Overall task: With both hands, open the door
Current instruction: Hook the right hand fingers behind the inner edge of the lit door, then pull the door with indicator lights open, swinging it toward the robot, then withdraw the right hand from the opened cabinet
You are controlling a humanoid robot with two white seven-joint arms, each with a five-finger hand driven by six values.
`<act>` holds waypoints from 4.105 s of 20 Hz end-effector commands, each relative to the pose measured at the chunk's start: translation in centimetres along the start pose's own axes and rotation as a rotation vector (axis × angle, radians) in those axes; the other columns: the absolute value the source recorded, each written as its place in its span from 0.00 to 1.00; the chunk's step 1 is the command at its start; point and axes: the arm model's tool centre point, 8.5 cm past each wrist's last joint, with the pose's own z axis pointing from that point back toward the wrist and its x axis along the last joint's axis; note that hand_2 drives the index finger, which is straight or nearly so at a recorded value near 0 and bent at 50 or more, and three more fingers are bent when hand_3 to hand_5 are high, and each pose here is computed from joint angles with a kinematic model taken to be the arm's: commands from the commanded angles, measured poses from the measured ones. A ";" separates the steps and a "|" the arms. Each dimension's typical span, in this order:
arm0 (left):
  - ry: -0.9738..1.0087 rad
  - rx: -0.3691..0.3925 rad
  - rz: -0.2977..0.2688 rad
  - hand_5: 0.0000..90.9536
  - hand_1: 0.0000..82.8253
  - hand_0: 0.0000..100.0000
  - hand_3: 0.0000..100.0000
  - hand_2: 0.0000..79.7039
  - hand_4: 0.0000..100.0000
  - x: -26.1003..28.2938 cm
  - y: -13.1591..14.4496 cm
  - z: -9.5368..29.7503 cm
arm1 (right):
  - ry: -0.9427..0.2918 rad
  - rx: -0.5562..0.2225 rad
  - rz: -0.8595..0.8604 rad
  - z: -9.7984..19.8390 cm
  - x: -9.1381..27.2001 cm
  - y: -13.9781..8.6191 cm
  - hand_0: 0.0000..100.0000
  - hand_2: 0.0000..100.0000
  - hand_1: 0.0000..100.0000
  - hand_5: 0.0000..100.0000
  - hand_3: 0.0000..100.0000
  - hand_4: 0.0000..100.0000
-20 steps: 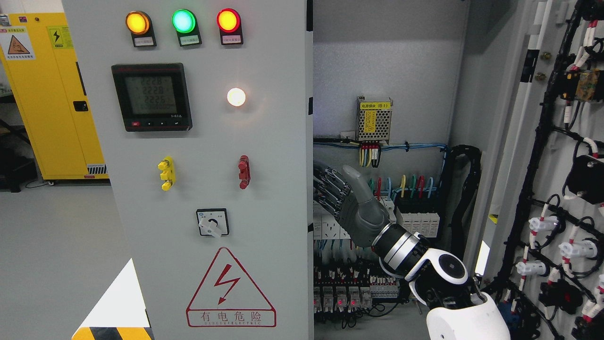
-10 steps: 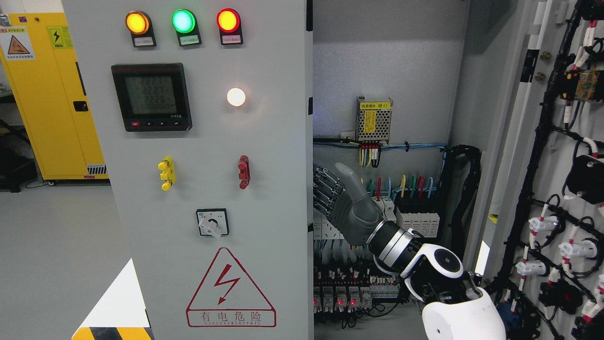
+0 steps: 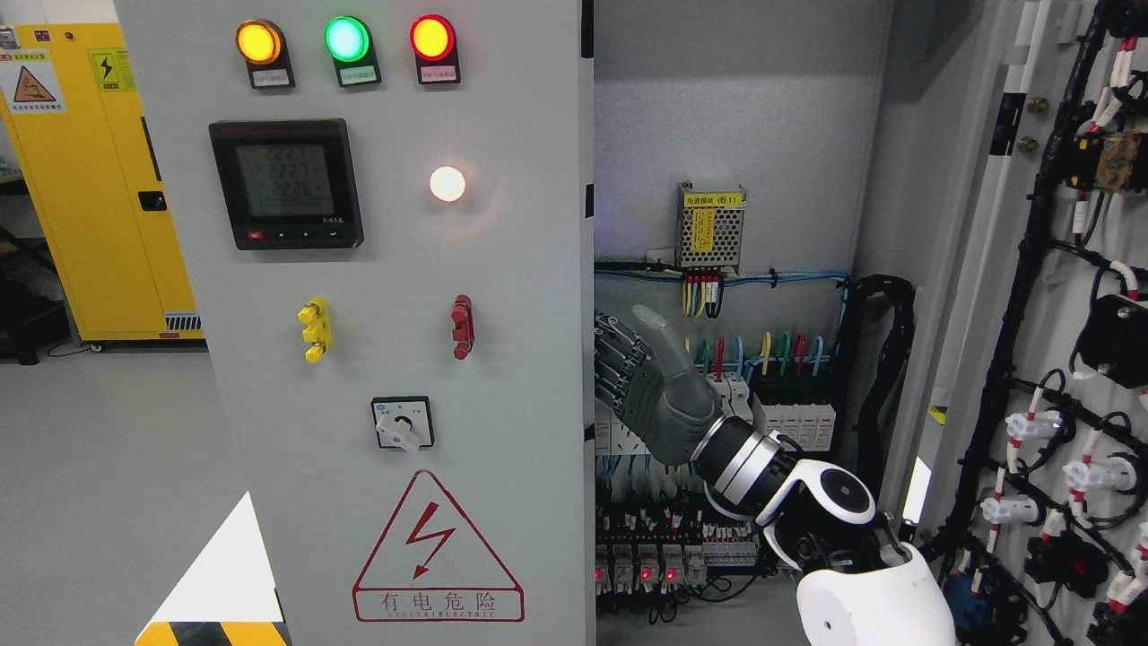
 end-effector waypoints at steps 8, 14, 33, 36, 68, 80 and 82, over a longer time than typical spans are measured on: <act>0.022 -0.023 0.004 0.00 0.00 0.00 0.00 0.00 0.00 -0.8 -1.8 0.0 | -0.029 0.071 0.027 1.0 0.9 1.2 0.24 0.00 0.00 0.00 0.00 0.00; 0.019 -0.024 0.004 0.00 0.00 0.00 0.00 0.00 0.00 -0.7 -1.8 -0.1 | -0.028 0.125 0.030 2.7 0.3 3.3 0.24 0.00 0.00 0.00 0.00 0.00; 0.020 -0.023 0.004 0.00 0.00 0.00 0.00 0.00 0.00 -0.8 -1.8 0.0 | 0.134 0.372 -0.014 2.9 -5.4 12.9 0.24 0.00 0.00 0.00 0.00 0.00; 0.020 -0.023 0.004 0.00 0.00 0.00 0.00 0.00 0.00 -0.8 -1.8 0.0 | 0.144 0.441 -0.030 3.2 -6.4 16.0 0.24 0.00 0.00 0.00 0.00 0.00; 0.029 -0.030 0.007 0.00 0.00 0.00 0.00 0.00 0.00 -1.1 -2.4 0.0 | 0.197 0.568 -0.150 -0.9 -10.8 27.0 0.24 0.00 0.00 0.00 0.00 0.00; 0.030 -0.029 0.006 0.00 0.00 0.00 0.00 0.00 0.00 -1.1 -2.3 0.0 | 0.211 0.616 -0.105 -2.2 -10.3 27.6 0.24 0.00 0.00 0.00 0.00 0.00; 0.025 -0.029 0.005 0.00 0.00 0.00 0.00 0.00 0.00 -1.0 -2.2 0.0 | 0.211 0.621 -0.088 -2.6 -9.9 27.4 0.24 0.00 0.00 0.00 0.00 0.00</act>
